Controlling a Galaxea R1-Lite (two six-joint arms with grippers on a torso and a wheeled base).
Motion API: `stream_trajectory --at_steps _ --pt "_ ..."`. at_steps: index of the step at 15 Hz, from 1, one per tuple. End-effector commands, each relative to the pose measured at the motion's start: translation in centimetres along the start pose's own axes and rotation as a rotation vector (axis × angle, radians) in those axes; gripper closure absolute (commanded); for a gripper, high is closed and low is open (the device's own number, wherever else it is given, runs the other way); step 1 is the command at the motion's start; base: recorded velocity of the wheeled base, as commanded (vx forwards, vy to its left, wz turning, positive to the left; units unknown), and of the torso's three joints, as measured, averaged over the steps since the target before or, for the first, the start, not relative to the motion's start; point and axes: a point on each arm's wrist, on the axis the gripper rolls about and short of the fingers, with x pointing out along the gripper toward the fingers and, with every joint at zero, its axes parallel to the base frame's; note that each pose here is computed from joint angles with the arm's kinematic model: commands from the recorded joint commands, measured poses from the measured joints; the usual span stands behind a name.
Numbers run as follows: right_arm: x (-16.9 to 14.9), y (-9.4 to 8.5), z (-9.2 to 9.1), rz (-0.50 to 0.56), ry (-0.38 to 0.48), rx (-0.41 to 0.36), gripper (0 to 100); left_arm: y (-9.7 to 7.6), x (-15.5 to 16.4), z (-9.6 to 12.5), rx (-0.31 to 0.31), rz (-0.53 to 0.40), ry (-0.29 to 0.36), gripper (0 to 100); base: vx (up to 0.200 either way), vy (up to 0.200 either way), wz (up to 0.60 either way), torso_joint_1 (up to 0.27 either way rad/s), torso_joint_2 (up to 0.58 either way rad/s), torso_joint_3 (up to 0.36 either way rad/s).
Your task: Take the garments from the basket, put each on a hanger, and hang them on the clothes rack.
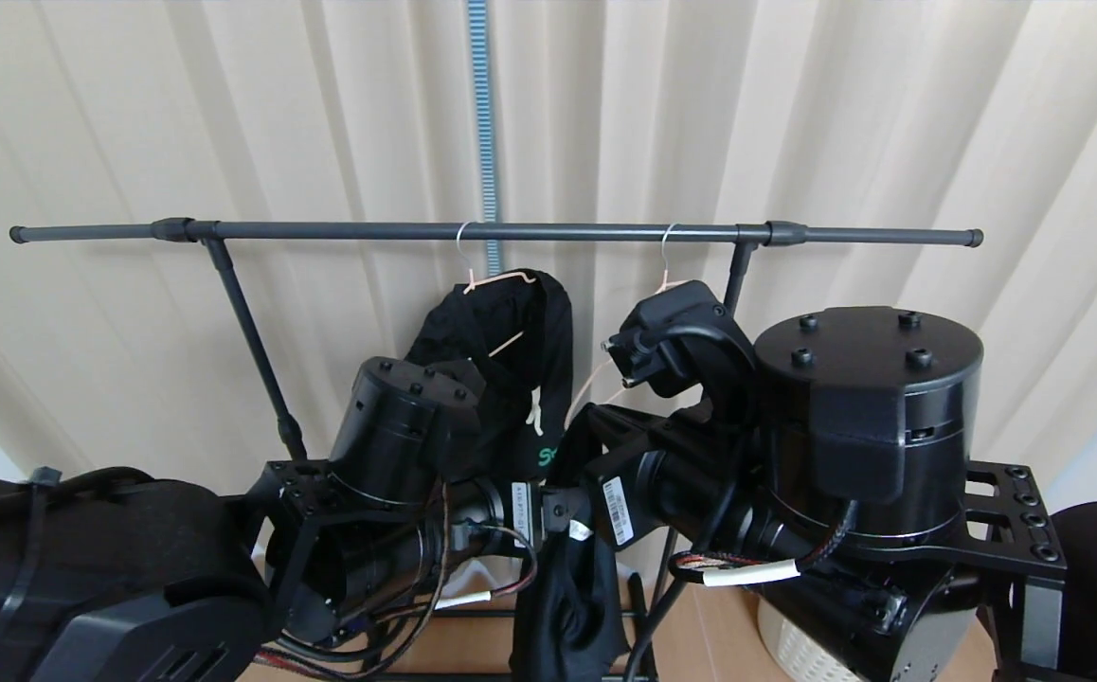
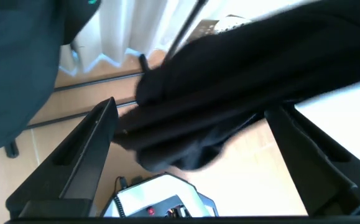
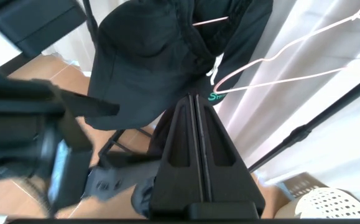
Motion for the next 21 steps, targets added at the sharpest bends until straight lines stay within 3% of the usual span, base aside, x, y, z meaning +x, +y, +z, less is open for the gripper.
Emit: stream_trajectory --at_steps 1,3,8,16,19,21 --pt "-0.1 -0.1 0.1 0.002 -0.005 0.003 100 0.1 1.0 -0.1 -0.002 0.015 0.013 0 0.000 0.000 0.00 0.000 0.00 0.000" --pt "-0.2 -0.1 0.3 -0.002 -0.010 0.005 100 -0.3 1.7 -0.1 0.007 0.012 0.019 0 0.000 0.000 0.00 0.000 0.00 0.000" --pt "-1.4 -2.0 2.1 -0.035 -0.066 0.043 100 0.5 3.8 -2.5 0.040 0.071 0.108 0 0.000 0.000 0.00 0.000 0.00 0.000" --pt "-1.9 -2.2 2.3 -0.035 -0.075 0.047 100 -0.3 6.5 -5.7 0.122 0.099 0.202 0 0.000 0.000 0.00 0.000 0.00 0.000" --pt "-2.0 -2.3 2.4 -0.035 -0.075 0.047 100 -0.7 6.6 -5.2 0.112 0.080 0.164 0 0.000 0.000 0.00 0.000 0.00 0.000" --pt "-1.9 -2.2 2.3 -0.033 -0.072 0.045 100 -1.1 6.1 -3.9 0.091 0.051 0.099 0 0.000 0.000 0.00 0.000 0.00 0.000"
